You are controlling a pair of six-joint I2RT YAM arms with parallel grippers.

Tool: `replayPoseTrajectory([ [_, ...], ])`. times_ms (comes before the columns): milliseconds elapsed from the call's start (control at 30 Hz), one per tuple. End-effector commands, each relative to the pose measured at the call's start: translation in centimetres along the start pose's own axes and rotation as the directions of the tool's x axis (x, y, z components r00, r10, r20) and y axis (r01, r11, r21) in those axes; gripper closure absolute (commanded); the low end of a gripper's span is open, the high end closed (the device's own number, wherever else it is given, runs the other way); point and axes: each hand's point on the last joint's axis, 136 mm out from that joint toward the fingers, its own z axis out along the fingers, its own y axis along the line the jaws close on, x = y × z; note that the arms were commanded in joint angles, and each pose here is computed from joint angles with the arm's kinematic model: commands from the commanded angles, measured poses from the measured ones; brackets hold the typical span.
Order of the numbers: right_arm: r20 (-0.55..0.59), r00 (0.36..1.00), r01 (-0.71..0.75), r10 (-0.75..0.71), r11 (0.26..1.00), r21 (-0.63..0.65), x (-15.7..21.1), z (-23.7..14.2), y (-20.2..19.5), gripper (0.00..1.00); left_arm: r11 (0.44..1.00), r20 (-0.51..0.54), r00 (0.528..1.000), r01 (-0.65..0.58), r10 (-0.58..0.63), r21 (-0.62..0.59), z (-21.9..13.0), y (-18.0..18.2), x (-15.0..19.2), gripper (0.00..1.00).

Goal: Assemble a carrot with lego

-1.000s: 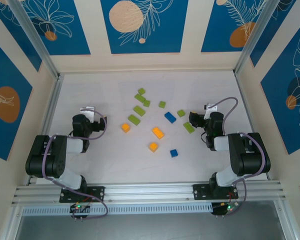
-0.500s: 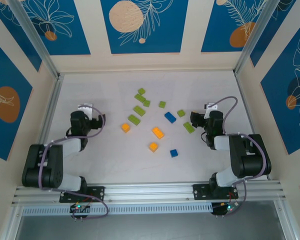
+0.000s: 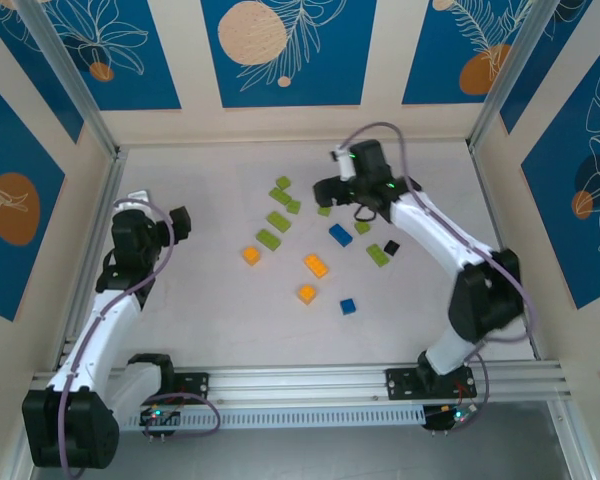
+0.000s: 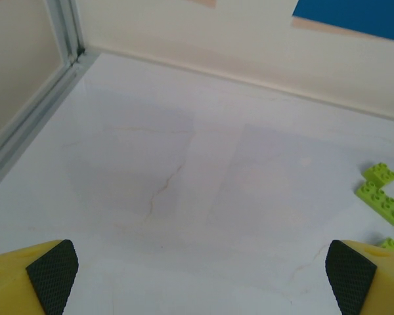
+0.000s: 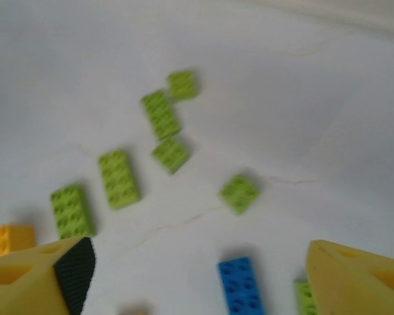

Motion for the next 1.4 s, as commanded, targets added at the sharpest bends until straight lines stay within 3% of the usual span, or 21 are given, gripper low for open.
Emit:
replayPoseTrajectory([
  [0,-0.329,0.935,0.093,-0.134,0.986,-0.137,6.5,2.2,4.6,0.19,0.978,-0.089,0.985,0.129,-0.145,-0.163,-0.8,2.6,1.6,0.01],
  [67,-0.333,0.923,0.134,-0.193,0.972,-0.191,6.0,2.8,7.0,0.2,0.972,-0.105,0.983,0.128,-0.15,-0.197,-1.0,3.0,1.5,0.01],
  [200,-0.379,0.891,0.146,-0.25,0.949,-0.281,6.2,4.6,10.3,0.23,0.978,-0.117,0.98,0.141,-0.16,-0.153,-0.7,2.2,1.8,0.01],
  [433,-0.45,0.835,0.188,-0.317,0.933,-0.308,8.3,7.8,12.5,0.25,0.972,-0.146,0.976,0.129,-0.16,-0.198,-0.6,3.0,2.8,0.01],
  [833,-0.478,0.808,0.206,-0.345,0.925,-0.319,9.4,11.7,13.6,0.31,0.975,-0.182,0.97,0.129,-0.162,-0.18,0.3,2.4,3.2,0.01],
  [1367,-0.496,0.794,0.209,-0.352,0.924,-0.321,9.6,13.9,13.7,0.37,0.976,-0.181,0.969,0.14,-0.17,-0.165,0.5,2.2,2.9,0.01],
])
